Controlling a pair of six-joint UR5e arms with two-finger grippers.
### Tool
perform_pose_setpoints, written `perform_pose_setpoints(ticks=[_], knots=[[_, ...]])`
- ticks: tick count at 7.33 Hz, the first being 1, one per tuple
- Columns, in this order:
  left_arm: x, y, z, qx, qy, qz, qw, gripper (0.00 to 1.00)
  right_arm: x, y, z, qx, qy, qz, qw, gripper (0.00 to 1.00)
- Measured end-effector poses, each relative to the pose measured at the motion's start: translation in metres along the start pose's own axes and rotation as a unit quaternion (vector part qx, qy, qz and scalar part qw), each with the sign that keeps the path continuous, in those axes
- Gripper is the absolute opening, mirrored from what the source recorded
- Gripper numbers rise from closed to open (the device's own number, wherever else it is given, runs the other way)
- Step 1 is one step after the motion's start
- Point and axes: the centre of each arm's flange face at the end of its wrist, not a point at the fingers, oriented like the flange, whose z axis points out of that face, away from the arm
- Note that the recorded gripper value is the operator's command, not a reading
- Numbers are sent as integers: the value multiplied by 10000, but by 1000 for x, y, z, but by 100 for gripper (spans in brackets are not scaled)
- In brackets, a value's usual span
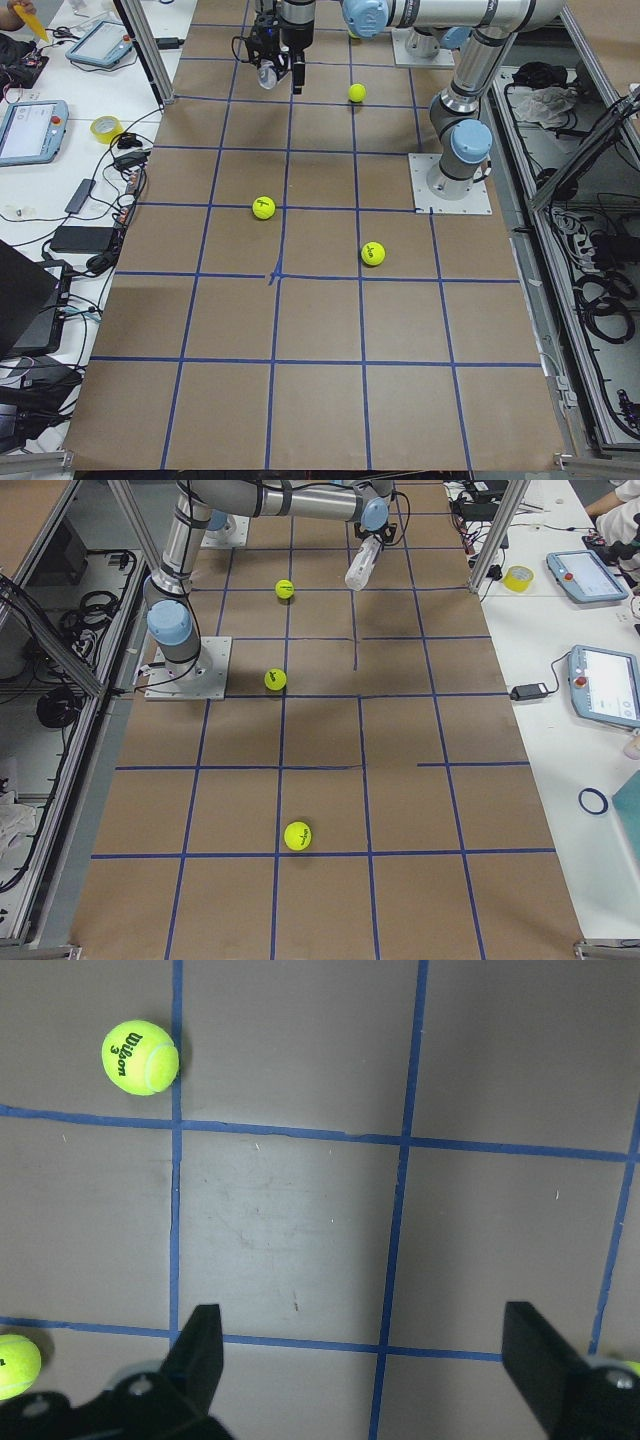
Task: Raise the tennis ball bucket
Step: 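Carry the can with the right gripper toward the table center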
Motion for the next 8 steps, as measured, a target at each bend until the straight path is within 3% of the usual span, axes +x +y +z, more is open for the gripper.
perform_pose_setpoints(ticks=[1, 3, 5, 7, 8], knots=[[-10, -1, 1, -12, -3, -84, 10000, 100, -19, -28, 20, 74, 64, -660, 9978, 66], [-32, -4, 4, -36, 24, -134, 9999, 100, -42, -54, 49, 66, 66, -1572, 9875, 67], [-37, -4, 4, -39, 16, -118, 9999, 100, -45, -55, 61, -185, 114, -1999, 9796, 100], [-38, -4, 5, -48, 1, -119, 9999, 100, -40, -50, 69, -296, 157, -2185, 9753, 100], [-39, -4, 5, -52, -6, -123, 9999, 100, -31, -42, 65, -320, 181, -2132, 9763, 100]])
